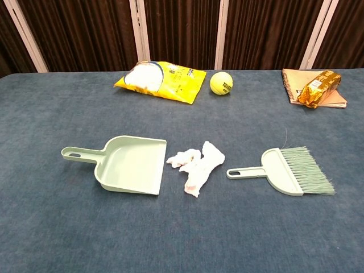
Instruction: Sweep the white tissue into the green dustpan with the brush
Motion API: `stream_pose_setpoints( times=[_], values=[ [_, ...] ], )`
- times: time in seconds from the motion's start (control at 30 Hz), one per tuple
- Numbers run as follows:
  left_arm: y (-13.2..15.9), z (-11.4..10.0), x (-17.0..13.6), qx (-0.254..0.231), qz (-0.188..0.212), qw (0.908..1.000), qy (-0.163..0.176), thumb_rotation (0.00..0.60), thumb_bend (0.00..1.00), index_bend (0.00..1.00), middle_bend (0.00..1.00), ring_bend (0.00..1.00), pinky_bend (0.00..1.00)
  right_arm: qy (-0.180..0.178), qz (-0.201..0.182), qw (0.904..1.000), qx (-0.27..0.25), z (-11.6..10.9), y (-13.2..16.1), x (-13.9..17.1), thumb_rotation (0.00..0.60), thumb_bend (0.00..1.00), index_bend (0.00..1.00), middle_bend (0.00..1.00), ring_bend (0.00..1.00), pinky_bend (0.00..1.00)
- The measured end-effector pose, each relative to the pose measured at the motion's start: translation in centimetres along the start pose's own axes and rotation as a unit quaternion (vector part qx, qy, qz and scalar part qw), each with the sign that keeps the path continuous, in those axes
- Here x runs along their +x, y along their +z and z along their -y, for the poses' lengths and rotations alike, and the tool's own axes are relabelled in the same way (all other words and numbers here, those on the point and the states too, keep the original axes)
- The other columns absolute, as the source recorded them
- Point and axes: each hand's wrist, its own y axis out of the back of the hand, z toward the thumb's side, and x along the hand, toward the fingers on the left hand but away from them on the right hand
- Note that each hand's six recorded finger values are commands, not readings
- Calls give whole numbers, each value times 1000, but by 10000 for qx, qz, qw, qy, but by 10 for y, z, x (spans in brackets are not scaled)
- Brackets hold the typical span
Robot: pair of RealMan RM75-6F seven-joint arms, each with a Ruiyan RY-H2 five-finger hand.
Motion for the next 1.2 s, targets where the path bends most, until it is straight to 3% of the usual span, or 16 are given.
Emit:
stream_pose_setpoints(
  times=[0.37,0.47,0.53,0.63,0.7,0.77,0.9,1.07,1.2],
  values=[
    [2,5,1,72,26,9999,-74,600,0,0,0,0,0,18,-89,10000,-18,0,4,0,600,343,0,0,0,3],
    [3,6,1,64,32,9999,-84,600,0,0,0,0,0,-5,-215,9998,-61,0,11,-3,600,343,0,9,23,82],
    [3,6,1,74,40,9999,-82,600,0,0,0,0,0,-5,-315,9994,-113,-1,17,-7,600,343,0,106,148,264],
    [4,6,2,85,56,9999,-79,600,0,0,0,0,0,27,-545,9981,-273,-1,34,-18,600,343,0,386,428,519],
    [5,7,2,109,74,9999,-80,600,0,0,0,0,0,59,-702,9968,-371,-1,46,-27,600,343,17,552,584,633],
    [6,7,2,126,95,9998,-87,600,0,0,0,0,0,111,-900,9948,-471,0,63,-38,600,343,105,681,704,719],
    [8,9,3,177,131,9997,-102,600,0,0,0,0,0,240,-1239,9905,-542,6,99,-57,600,342,242,838,848,823],
    [8,10,3,180,134,9997,-104,600,0,0,0,0,0,507,-1535,9858,-461,24,142,-74,600,342,347,916,915,848],
    [8,10,3,176,132,9997,-118,600,0,0,0,0,0,736,-1679,9824,-370,42,171,-82,600,343,363,923,921,849]
  ],
)
